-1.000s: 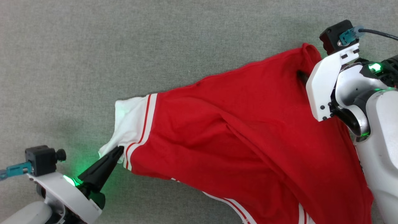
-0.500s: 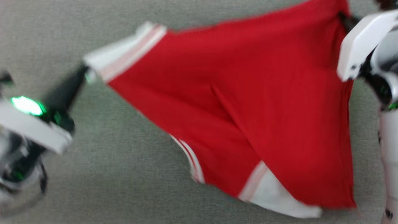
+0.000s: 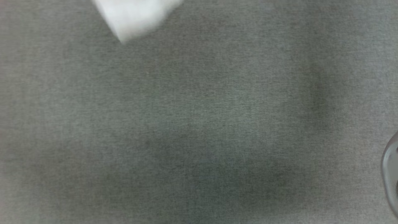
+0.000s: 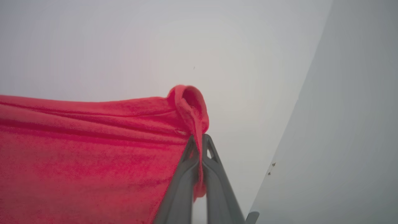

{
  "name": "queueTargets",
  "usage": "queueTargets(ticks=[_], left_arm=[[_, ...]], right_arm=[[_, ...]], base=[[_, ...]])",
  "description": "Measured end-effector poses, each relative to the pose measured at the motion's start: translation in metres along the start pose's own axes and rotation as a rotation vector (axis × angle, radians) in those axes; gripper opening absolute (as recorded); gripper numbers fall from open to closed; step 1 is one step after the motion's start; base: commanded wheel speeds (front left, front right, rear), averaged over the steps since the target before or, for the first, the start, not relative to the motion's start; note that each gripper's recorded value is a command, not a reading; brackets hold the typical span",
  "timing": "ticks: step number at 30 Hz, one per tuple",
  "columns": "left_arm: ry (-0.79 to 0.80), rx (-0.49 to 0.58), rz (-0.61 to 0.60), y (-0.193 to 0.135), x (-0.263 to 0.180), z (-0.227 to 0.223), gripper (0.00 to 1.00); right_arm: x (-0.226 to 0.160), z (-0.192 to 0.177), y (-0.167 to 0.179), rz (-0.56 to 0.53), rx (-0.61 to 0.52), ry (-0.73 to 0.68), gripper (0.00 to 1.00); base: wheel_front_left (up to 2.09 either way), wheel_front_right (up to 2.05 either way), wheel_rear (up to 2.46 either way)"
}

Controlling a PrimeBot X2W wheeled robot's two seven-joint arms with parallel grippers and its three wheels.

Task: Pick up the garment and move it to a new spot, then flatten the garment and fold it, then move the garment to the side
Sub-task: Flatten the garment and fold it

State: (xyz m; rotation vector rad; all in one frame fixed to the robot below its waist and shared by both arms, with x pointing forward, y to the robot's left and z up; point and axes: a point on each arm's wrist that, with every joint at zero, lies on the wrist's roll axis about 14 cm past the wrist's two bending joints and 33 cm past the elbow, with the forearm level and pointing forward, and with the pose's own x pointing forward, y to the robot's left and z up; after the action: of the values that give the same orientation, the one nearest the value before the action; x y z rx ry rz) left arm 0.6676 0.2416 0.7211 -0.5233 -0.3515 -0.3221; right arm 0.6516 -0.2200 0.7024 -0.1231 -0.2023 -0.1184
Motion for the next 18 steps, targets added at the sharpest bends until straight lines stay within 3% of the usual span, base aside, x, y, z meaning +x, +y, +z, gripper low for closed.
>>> queueTargets(ticks=[3, 7, 9, 13, 18], left_arm=[[-0.111, -0.013, -0.039, -0.019, 0.025, 0.031, 0.00], [-0.113, -0.044, -0.034, -0.020, 0.030, 0.027, 0.00], [-0.083, 0.008, -0.009, -0.009, 0.020, 0.011, 0.00], [0.038, -0.087, 0.089, 0.024, -0.018, -0.051, 0.00], [0.208, -0.200, 0.077, 0.017, -0.076, -0.111, 0.00]], right_arm=[[0.009, 0.028, -0.005, -0.006, 0.008, -0.097, 0.00], [0.013, 0.017, -0.003, 0.007, 0.014, -0.077, 0.00], [0.013, -0.003, 0.001, 0.018, 0.016, -0.031, 0.00], [-0.002, -0.069, 0.014, 0.049, 0.013, 0.114, 0.00], [-0.032, -0.130, 0.021, 0.075, 0.016, 0.233, 0.00]], base=[[0.00, 0.00, 0.00], [0.00, 0.00, 0.00], [0.00, 0.00, 0.00], [0.00, 0.00, 0.00], [0.00, 0.00, 0.00]])
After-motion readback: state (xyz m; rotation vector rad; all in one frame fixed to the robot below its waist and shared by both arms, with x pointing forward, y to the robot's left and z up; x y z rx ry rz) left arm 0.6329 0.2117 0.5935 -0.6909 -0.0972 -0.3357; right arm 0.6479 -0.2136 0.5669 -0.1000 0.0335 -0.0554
